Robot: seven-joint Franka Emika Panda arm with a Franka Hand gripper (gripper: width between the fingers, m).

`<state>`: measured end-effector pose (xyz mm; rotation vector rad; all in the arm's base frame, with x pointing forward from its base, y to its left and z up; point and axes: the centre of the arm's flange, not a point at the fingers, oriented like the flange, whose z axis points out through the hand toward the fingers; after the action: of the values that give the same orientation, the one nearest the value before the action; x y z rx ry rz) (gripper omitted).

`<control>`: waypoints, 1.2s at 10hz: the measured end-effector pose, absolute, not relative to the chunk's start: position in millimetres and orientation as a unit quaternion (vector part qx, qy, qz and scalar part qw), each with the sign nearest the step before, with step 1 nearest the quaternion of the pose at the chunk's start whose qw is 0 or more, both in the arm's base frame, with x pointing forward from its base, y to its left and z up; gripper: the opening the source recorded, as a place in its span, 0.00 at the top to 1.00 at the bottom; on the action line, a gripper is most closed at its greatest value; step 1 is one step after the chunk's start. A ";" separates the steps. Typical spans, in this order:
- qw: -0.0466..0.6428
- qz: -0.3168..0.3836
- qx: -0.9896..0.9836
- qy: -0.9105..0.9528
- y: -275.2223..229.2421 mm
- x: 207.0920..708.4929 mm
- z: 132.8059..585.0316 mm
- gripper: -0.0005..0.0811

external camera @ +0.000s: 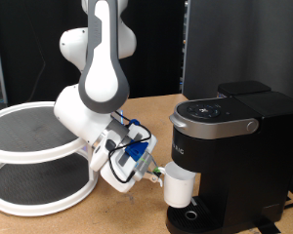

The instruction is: Make a cup of coffee with the keurig machine

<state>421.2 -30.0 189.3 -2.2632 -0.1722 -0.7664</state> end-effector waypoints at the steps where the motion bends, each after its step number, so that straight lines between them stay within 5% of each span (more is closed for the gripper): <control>1: 0.364 -0.299 -0.880 -0.068 -27.6 422.9 187.2 0.90; 12: 0.356 -0.304 -0.881 -0.069 -5.7 436.1 162.1 0.90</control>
<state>436.1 -5.7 162.1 -2.2763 -0.1795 -0.7851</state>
